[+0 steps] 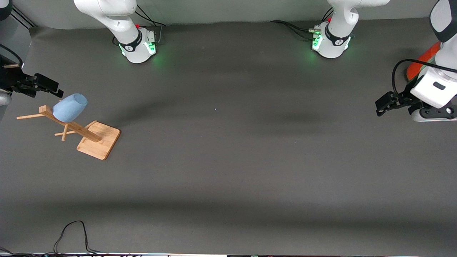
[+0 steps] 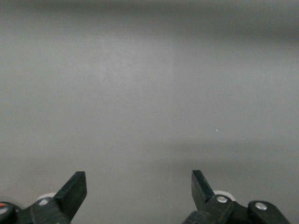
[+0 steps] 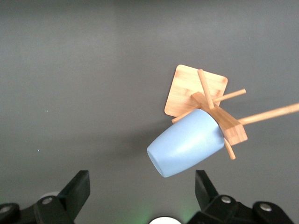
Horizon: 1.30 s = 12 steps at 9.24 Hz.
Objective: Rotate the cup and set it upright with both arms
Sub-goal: 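Move the right gripper toward the blue cup on the wooden tree, then grasp the blue cup with the right gripper and lift it off the peg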
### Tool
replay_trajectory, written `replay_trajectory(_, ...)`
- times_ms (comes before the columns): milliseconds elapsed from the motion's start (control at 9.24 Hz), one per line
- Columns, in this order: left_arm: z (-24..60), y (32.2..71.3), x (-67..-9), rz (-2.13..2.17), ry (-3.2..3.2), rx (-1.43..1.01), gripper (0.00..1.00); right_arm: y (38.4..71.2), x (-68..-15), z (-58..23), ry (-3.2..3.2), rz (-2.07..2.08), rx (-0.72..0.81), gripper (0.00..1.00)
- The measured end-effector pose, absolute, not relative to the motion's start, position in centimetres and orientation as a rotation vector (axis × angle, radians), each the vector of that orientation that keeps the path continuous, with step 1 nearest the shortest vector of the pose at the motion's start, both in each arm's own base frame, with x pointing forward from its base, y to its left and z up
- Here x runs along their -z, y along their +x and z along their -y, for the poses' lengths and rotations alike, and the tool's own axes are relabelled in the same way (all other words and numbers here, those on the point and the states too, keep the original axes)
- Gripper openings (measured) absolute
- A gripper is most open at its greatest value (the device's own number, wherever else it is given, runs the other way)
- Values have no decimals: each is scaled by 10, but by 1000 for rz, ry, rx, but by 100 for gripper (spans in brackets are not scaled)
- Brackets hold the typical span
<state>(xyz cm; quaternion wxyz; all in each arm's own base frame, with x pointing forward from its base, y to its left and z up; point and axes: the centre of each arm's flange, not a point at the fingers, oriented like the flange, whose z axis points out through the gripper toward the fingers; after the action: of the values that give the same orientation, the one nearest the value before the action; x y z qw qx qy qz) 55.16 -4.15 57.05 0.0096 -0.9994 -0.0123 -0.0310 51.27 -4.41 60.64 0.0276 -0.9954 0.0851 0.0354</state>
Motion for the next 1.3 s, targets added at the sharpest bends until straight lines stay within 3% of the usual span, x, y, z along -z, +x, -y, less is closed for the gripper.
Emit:
replay_trajectory(541,43,550,-567,33,-3119,60,100,502,-540,74,-2886,-989,-306,100)
replay_trajectory(1299,52,553,-559,11,-3119,37,100,492,-486,118,-2675,-1242,-278,100)
